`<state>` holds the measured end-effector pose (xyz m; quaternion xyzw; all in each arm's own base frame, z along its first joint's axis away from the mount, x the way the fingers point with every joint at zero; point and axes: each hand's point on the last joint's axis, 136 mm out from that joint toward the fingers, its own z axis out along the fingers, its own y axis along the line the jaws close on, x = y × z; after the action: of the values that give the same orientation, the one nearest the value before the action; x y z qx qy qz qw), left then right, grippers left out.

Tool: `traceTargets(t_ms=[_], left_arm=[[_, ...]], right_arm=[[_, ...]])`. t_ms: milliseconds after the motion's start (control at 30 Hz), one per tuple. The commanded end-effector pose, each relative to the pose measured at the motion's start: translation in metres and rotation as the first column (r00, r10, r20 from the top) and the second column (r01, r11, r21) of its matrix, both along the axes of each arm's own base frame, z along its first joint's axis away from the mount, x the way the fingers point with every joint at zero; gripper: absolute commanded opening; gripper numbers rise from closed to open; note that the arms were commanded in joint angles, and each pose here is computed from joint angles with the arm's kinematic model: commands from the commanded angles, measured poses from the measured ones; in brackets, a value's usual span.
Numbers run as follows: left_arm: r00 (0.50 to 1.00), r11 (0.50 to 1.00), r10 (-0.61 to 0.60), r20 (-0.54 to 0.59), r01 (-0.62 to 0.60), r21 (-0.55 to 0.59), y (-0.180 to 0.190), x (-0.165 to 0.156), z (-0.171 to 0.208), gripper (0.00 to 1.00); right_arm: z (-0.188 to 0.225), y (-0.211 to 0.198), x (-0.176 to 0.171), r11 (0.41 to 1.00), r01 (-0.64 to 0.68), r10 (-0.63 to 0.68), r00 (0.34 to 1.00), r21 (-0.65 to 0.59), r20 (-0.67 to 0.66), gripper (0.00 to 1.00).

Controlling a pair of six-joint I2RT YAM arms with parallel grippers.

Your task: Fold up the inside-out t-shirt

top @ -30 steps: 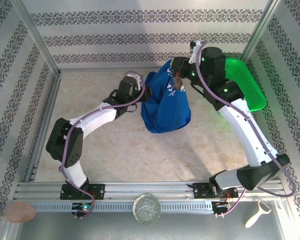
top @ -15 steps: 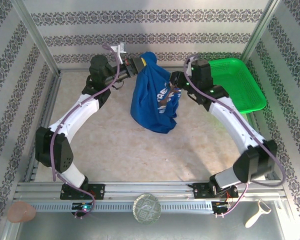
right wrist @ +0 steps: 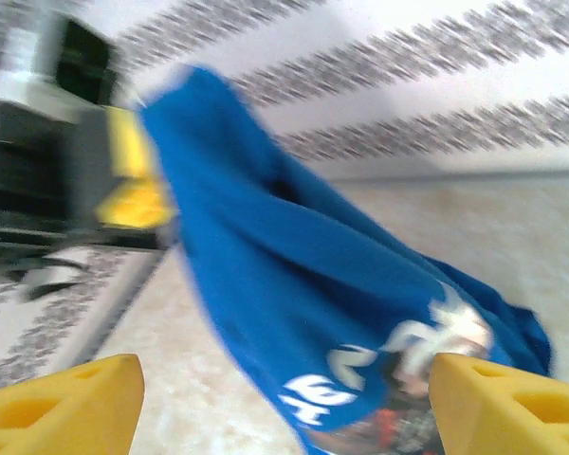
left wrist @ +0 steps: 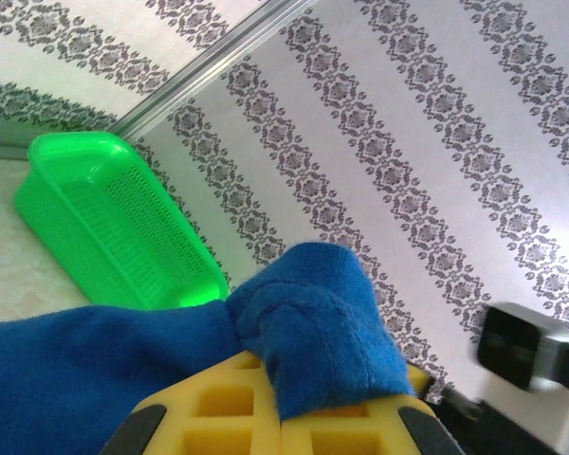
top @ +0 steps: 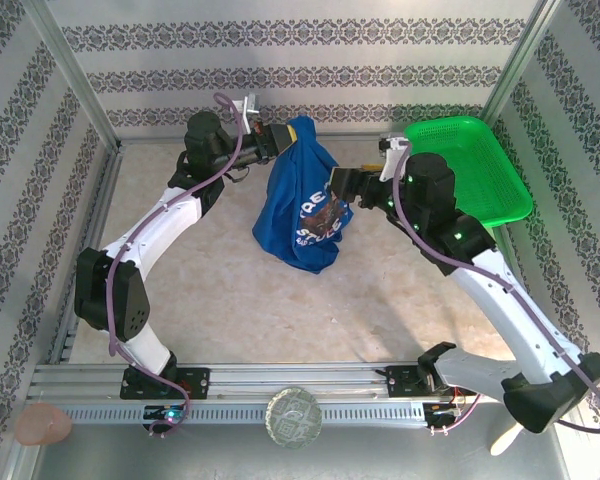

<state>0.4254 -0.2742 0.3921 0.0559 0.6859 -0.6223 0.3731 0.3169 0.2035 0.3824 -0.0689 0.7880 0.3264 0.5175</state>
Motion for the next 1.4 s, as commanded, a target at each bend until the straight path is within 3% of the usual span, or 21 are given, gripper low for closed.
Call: traceTargets(t_ms=[0,200,233,267,333,500,700,767,833,967,1000,1200,1367], left_arm=[[0.998,1.000,-0.016,0.057,0.016,-0.002,0.004,-0.007,0.019,0.00],[0.999,1.000,-0.017,0.043,0.018,-0.019,0.005,-0.009,0.023,0.00],[0.999,1.000,-0.019,0.040,0.020,-0.019,0.005,-0.010,0.022,0.00],[0.999,1.000,-0.018,0.034,0.019,-0.011,0.005,-0.010,0.018,0.00],[1.000,1.000,0.004,0.016,-0.004,0.013,0.011,-0.009,0.009,0.00],[0.990,0.990,0.133,-0.044,-0.130,0.061,0.049,0.010,-0.030,0.00],[0.950,0.961,0.266,-0.166,-0.247,0.126,0.096,0.033,-0.104,0.00],[0.939,0.953,0.290,-0.188,-0.264,0.151,0.102,0.032,-0.122,0.07],[0.936,0.950,0.296,-0.190,-0.268,0.163,0.102,0.027,-0.128,0.28],[0.936,0.950,0.307,-0.172,-0.291,0.114,0.092,0.000,-0.118,0.56],[0.936,0.949,0.313,-0.162,-0.300,0.101,0.088,-0.008,-0.113,0.58],[0.940,0.941,0.335,-0.060,-0.331,0.076,0.050,-0.044,-0.073,0.67],[0.947,0.932,0.320,0.012,-0.317,0.174,0.017,-0.046,-0.064,0.67]], right_arm=[[-0.011,0.020,0.021,0.999,-0.017,0.017,1.000,-0.048,0.000,0.81],[-0.031,0.052,0.076,0.996,-0.020,0.018,1.000,-0.091,-0.023,0.79],[-0.032,0.053,0.085,0.996,-0.025,0.023,1.000,-0.081,-0.020,0.70],[-0.030,0.050,0.092,0.997,-0.023,0.022,1.000,-0.067,-0.018,0.53],[-0.023,0.040,0.100,0.999,-0.037,0.037,0.999,-0.006,-0.024,0.00],[0.005,0.008,0.088,0.991,-0.075,0.075,0.997,0.110,0.011,0.00],[0.024,0.000,0.060,0.951,-0.215,0.206,0.977,0.224,0.060,0.00],[0.020,0.003,0.057,0.942,-0.238,0.231,0.971,0.238,0.055,0.00],[0.019,0.006,0.056,0.932,-0.260,0.254,0.966,0.252,0.054,0.00],[0.014,0.008,0.057,0.922,-0.261,0.261,0.965,0.287,0.042,0.00],[0.013,0.009,0.057,0.919,-0.262,0.262,0.964,0.293,0.040,0.00],[-0.003,0.012,0.059,0.919,-0.242,0.254,0.967,0.310,0.002,0.00],[-0.010,0.023,0.056,0.916,-0.255,0.271,0.962,0.310,-0.011,0.00]])
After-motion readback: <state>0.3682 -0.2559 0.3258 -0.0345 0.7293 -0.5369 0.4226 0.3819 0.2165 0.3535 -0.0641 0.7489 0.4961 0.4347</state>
